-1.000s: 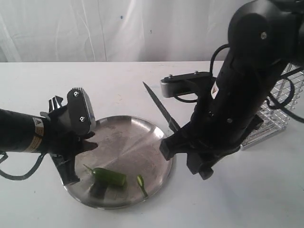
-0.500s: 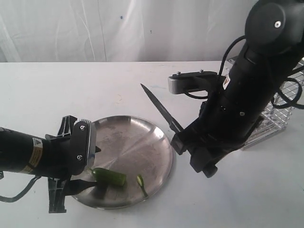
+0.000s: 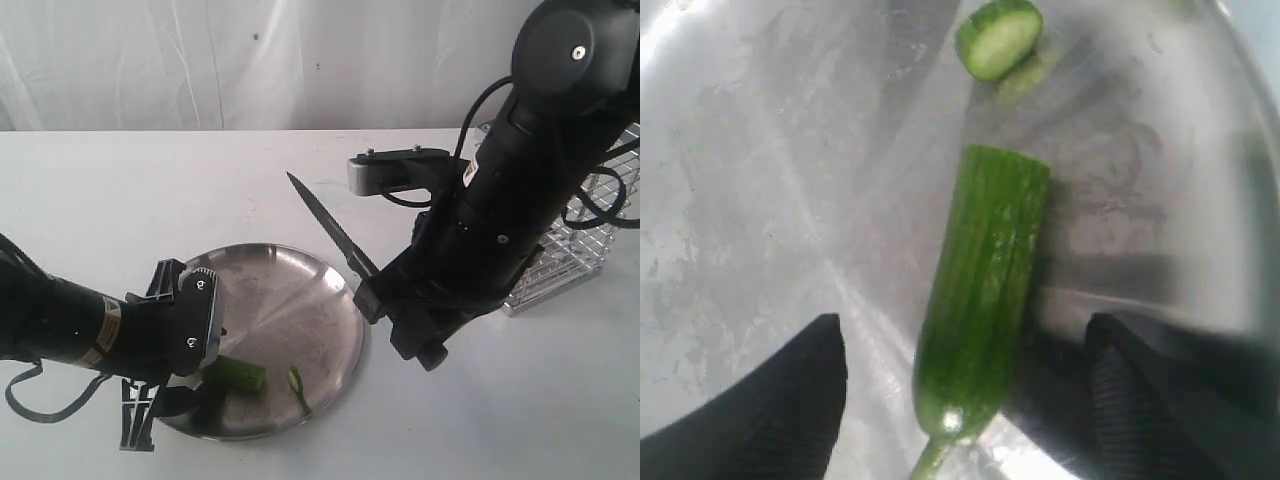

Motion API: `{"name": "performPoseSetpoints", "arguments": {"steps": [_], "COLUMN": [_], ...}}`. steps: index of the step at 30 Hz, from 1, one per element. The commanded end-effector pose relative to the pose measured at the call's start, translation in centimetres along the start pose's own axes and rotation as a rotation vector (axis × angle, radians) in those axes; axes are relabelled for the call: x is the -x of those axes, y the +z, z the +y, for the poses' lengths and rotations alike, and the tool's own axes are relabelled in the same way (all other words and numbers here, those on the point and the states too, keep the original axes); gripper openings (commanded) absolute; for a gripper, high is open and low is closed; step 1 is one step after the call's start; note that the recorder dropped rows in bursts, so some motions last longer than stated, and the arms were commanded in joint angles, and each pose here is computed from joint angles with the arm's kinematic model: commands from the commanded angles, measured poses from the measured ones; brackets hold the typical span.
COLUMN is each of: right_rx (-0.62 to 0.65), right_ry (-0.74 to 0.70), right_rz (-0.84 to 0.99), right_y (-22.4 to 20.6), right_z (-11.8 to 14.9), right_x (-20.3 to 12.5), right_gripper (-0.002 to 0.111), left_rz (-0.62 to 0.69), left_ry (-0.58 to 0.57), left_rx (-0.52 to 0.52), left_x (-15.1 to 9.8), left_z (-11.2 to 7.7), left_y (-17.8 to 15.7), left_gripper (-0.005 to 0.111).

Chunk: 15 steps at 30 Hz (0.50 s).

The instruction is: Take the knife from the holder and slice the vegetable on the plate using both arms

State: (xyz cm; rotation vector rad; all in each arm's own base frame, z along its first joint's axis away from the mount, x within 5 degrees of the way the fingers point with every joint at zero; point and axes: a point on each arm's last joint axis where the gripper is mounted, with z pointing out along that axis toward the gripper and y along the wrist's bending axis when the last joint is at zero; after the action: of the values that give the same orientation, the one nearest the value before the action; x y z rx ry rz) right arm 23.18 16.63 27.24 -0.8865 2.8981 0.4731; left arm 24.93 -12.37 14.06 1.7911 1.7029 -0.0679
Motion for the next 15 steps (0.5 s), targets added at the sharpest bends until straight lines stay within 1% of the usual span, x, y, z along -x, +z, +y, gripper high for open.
{"name": "performPoseSetpoints", "arguments": {"steps": [1, 4, 8, 11, 12, 13, 14, 15], "right_rx": [0.004, 0.007, 0.008, 0.008, 0.008, 0.007, 0.006, 0.008], "right_ry": [-0.001, 0.004, 0.008, 0.011, 0.011, 0.011, 0.011, 0.012], "right_rz": [-0.011, -0.005, 0.01, 0.007, 0.004, 0.0, -0.004, -0.007], "right_y": [0.2, 0.5, 0.8, 1.0, 1.0, 1.0, 1.0, 1.0], "right_z": [-0.2, -0.2, -0.3, -0.3, -0.3, -0.3, -0.3, -0.3], "right_x": [-0.1, -0.2, -0.5, -0.6, -0.6, -0.5, -0.5, -0.5], "right_gripper": [0.0, 0.0, 0.0, 0.0, 0.0, 0.0, 0.0, 0.0], "left_rz": [0.011, 0.027, 0.032, 0.045, 0.062, 0.072, 0.088, 0.114], "left_ry": [-0.01, -0.079, -0.144, -0.153, -0.167, -0.211, -0.237, -0.283], "left_rx": [-0.01, -0.024, -0.025, -0.007, 0.014, 0.043, 0.072, 0.13], "left_x": [-0.1, -0.4, -0.5, -0.5, -0.6, -0.7, -0.7, -0.8], "left_z": [0.2, 0.4, 0.7, 0.9, 1.1, 1.3, 1.7, 2.5], "left_y": [0.7, 1.5, 2.1, 1.8, 1.7, 1.5, 1.3, 0.9], "left_gripper": [0.06, 0.049, 0.037, 0.017, 0.01, 0.002, 0.0, 0.0]}}
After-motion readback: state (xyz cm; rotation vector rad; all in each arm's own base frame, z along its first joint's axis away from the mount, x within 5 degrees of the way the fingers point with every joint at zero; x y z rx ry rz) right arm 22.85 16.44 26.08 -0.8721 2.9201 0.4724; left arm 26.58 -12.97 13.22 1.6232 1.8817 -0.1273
